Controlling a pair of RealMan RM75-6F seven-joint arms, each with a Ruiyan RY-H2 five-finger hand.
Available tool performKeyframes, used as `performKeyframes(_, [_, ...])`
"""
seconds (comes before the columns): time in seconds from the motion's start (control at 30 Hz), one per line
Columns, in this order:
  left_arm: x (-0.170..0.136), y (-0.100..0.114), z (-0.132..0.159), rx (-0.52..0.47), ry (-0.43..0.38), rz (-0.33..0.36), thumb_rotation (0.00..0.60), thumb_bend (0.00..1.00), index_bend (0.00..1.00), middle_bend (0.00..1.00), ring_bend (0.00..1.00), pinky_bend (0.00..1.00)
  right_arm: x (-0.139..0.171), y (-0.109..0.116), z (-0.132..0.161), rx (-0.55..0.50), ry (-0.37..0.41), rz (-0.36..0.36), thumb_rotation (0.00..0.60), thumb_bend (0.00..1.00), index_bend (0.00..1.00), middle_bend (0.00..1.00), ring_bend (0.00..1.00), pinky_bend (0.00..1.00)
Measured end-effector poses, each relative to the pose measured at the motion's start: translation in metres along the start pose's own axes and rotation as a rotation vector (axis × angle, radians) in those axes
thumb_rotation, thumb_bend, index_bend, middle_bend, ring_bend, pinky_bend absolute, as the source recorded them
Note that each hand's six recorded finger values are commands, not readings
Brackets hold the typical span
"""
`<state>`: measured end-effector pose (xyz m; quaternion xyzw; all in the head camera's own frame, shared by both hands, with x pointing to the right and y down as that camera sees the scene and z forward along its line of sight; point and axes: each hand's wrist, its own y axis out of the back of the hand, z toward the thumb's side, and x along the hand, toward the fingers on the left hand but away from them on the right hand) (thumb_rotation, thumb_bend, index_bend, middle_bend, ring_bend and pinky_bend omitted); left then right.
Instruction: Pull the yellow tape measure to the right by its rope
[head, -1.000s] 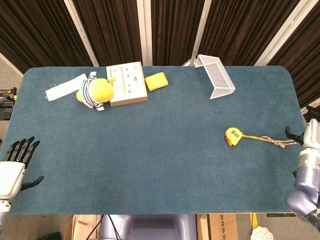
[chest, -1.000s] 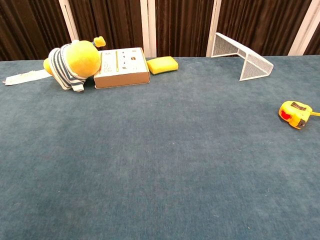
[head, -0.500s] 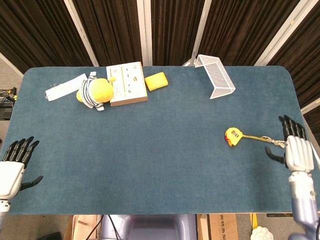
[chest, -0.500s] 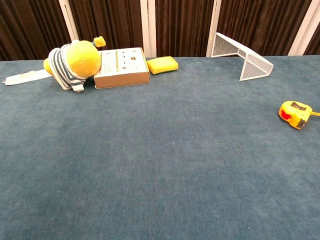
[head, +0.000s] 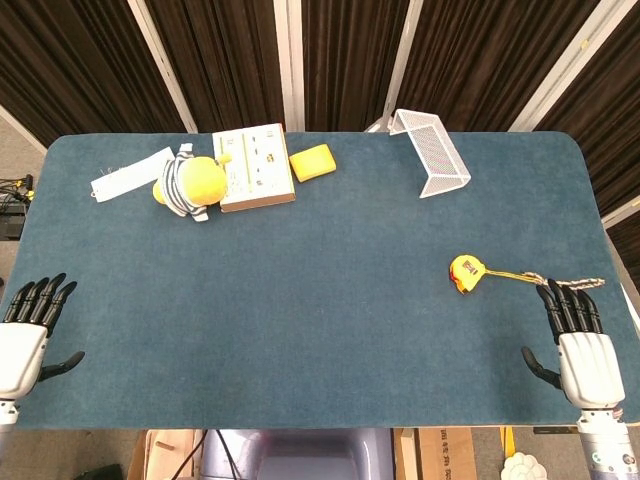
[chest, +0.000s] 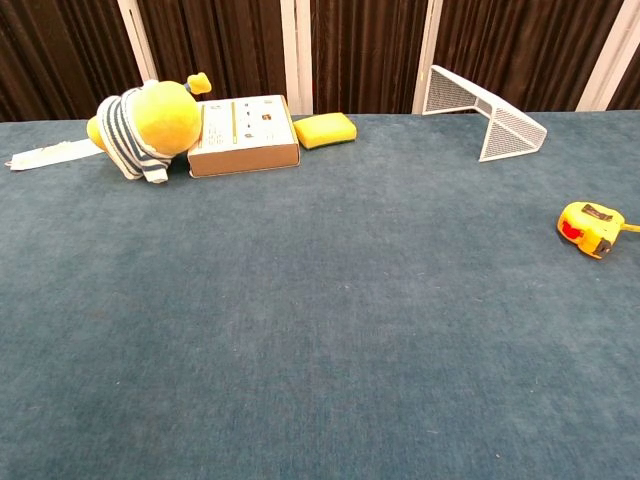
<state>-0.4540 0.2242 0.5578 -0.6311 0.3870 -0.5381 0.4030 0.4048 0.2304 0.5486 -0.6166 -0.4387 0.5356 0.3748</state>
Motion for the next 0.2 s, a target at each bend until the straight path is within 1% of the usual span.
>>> performKeyframes(0.2, [0.0003, -0.0011, 0.0014, 0.001, -0.005, -0.004, 0.6, 0.0, 0.0, 0.0, 0.0, 0.0, -0.0004, -0.0038, -0.0024, 0.002, -0.008, 0.014, 0.6, 0.31, 0.0, 0.0, 0.0, 0.0])
